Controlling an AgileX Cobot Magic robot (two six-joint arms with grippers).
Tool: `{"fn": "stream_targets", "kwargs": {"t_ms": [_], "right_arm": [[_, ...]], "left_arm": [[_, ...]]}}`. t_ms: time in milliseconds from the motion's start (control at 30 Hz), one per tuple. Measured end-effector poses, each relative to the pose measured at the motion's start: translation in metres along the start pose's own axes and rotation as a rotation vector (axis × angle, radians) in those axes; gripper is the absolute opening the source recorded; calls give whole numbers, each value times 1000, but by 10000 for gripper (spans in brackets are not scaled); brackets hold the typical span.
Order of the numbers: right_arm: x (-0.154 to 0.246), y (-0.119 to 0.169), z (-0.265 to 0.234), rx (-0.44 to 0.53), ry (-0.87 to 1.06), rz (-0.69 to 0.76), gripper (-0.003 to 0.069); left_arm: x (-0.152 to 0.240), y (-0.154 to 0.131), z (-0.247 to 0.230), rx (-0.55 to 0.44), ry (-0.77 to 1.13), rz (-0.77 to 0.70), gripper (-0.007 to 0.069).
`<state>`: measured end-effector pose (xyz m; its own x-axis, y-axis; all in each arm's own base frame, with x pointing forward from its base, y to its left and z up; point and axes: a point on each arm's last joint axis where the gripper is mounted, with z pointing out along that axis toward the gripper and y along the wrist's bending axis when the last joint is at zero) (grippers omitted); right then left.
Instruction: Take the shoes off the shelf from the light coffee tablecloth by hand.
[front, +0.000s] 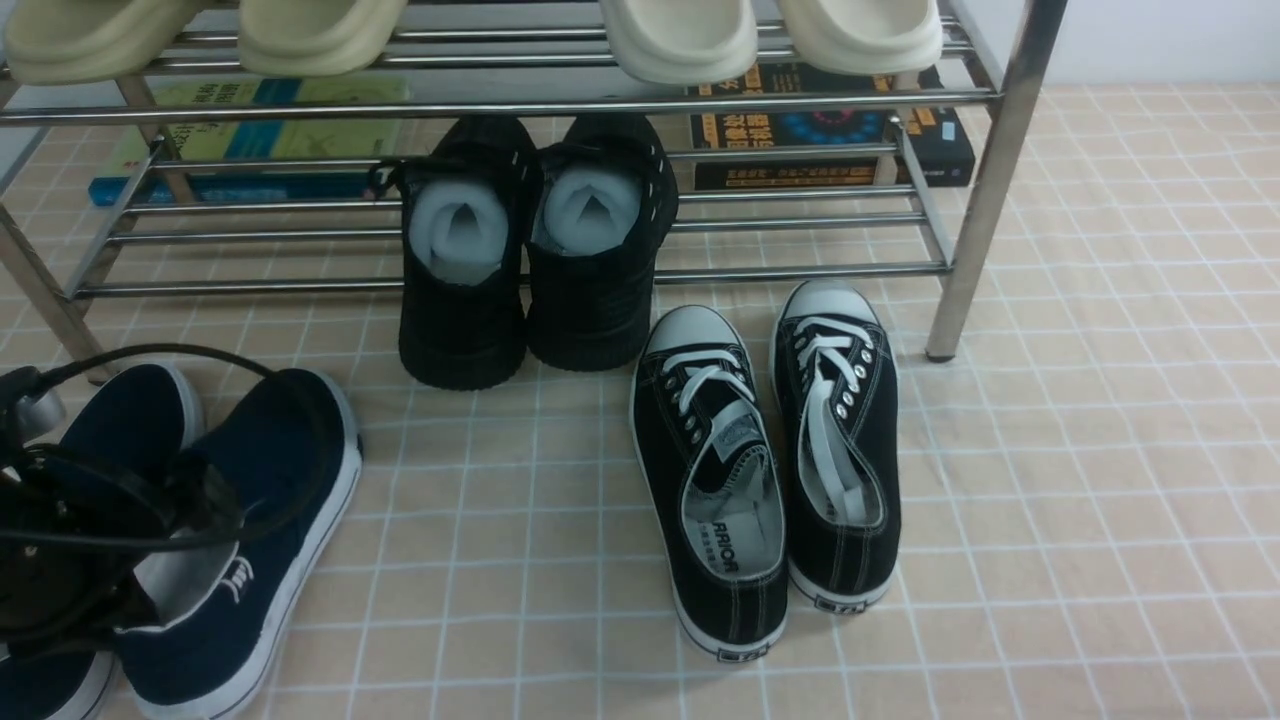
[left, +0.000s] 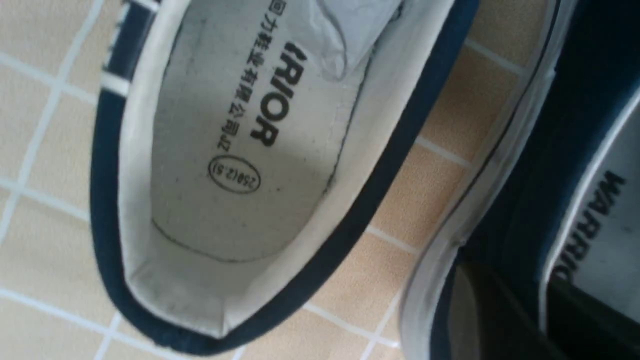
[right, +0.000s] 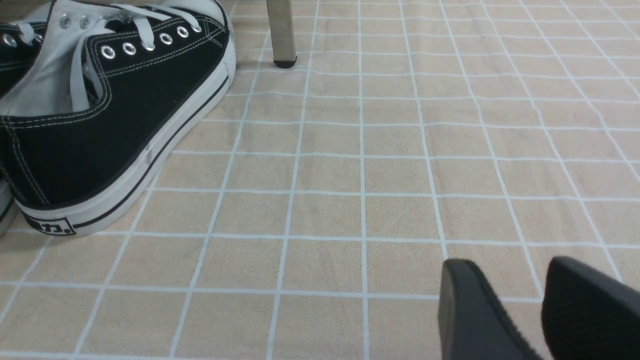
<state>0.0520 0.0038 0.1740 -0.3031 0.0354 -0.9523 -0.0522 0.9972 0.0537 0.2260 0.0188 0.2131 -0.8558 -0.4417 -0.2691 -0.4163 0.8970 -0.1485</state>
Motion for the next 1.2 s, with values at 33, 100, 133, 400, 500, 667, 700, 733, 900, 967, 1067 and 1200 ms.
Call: {"fn": "stream_targets", "kwargs": {"t_ms": [33, 100, 133, 400, 500, 667, 700, 733, 900, 967, 1067, 1200], "right_arm": [[0, 0, 0, 0, 0, 0, 239], [0, 0, 0, 0, 0, 0, 239], [0, 0, 0, 0, 0, 0, 239], [0, 0, 0, 0, 0, 0, 239], [0, 0, 0, 0, 0, 0, 239], [0, 0, 0, 0, 0, 0, 239], [0, 0, 0, 0, 0, 0, 239], [0, 0, 0, 0, 0, 0, 239], [0, 0, 0, 0, 0, 0, 239], [0, 0, 0, 0, 0, 0, 239], [0, 0, 0, 0, 0, 0, 239], [0, 0, 0, 0, 0, -2, 239]], "left_arm": [[0, 0, 0, 0, -1, 7, 125], [-2, 0, -4, 0, -26, 37, 215], [-3, 0, -9, 1, -48, 48, 258], [-11, -3, -86, 17, -250, 154, 349], [9, 3, -129, 13, -312, 259, 239], [48, 11, -151, 64, -375, 373, 32], [59, 12, -152, 96, -391, 409, 16], [70, 13, -153, 131, -410, 437, 5], [116, 14, -144, 335, -573, 452, 1], [128, 16, -138, 404, -649, 418, 1], [141, 20, -127, 460, -722, 376, 1], [148, 23, -116, 459, -728, 374, 1]]}}
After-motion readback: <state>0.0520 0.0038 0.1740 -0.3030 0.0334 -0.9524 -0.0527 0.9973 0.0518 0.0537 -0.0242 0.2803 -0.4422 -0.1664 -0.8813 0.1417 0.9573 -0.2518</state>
